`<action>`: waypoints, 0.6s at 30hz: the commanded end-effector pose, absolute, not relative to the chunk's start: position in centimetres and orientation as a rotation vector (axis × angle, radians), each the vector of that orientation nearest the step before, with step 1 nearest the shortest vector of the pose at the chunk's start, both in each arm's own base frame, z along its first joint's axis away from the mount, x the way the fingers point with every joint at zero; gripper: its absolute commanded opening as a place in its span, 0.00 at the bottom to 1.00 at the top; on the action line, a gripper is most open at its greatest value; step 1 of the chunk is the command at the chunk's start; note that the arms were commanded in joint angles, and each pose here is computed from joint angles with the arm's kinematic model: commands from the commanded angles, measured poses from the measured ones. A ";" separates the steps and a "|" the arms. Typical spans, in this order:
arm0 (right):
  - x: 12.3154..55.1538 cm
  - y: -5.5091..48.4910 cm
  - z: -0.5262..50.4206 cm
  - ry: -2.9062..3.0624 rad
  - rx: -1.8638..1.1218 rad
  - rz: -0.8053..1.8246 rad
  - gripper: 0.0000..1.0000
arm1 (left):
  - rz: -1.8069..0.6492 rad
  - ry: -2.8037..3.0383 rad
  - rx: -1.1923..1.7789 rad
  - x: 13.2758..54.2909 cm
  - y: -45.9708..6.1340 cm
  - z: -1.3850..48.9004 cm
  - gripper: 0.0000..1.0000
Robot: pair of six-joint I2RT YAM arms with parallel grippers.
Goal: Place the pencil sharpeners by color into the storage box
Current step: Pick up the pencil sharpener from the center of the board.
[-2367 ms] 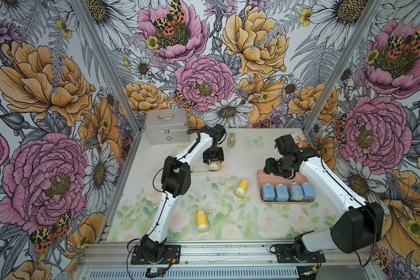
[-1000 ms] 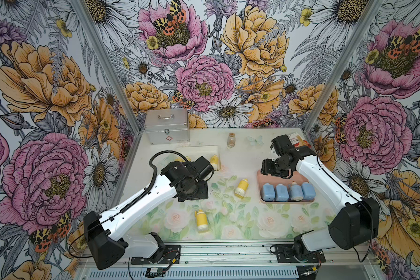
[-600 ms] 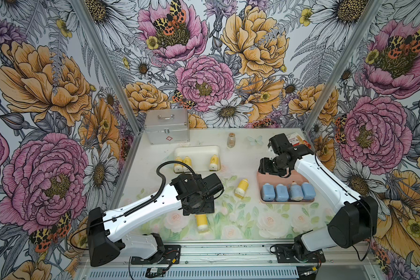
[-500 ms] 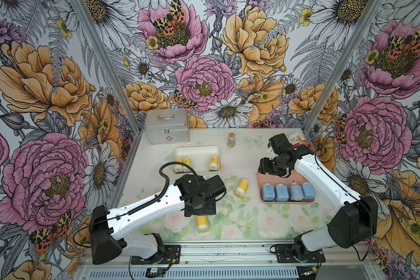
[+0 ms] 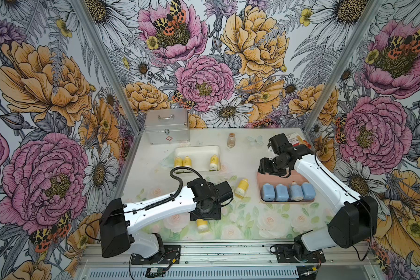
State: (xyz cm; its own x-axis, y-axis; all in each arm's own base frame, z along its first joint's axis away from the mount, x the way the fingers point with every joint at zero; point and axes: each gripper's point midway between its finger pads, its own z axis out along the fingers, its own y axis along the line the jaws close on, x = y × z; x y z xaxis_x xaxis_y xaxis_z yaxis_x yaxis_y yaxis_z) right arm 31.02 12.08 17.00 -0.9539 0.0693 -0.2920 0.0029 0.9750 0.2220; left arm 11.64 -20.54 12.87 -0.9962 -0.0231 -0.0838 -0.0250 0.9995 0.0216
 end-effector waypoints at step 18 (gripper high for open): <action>32.1 12.7 17.4 2.801 0.020 0.317 0.64 | 0.056 3.130 -0.157 11.6 -19.2 8.5 0.75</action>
State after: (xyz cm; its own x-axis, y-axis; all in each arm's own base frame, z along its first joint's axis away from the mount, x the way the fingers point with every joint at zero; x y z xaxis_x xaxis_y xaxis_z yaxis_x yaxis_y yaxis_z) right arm 31.17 12.28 16.27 -0.9604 0.0633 -0.2714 0.0037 0.9767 0.2146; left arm 11.45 -18.77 9.18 -0.9964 -0.0813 -0.0233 -0.0825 0.9951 0.0538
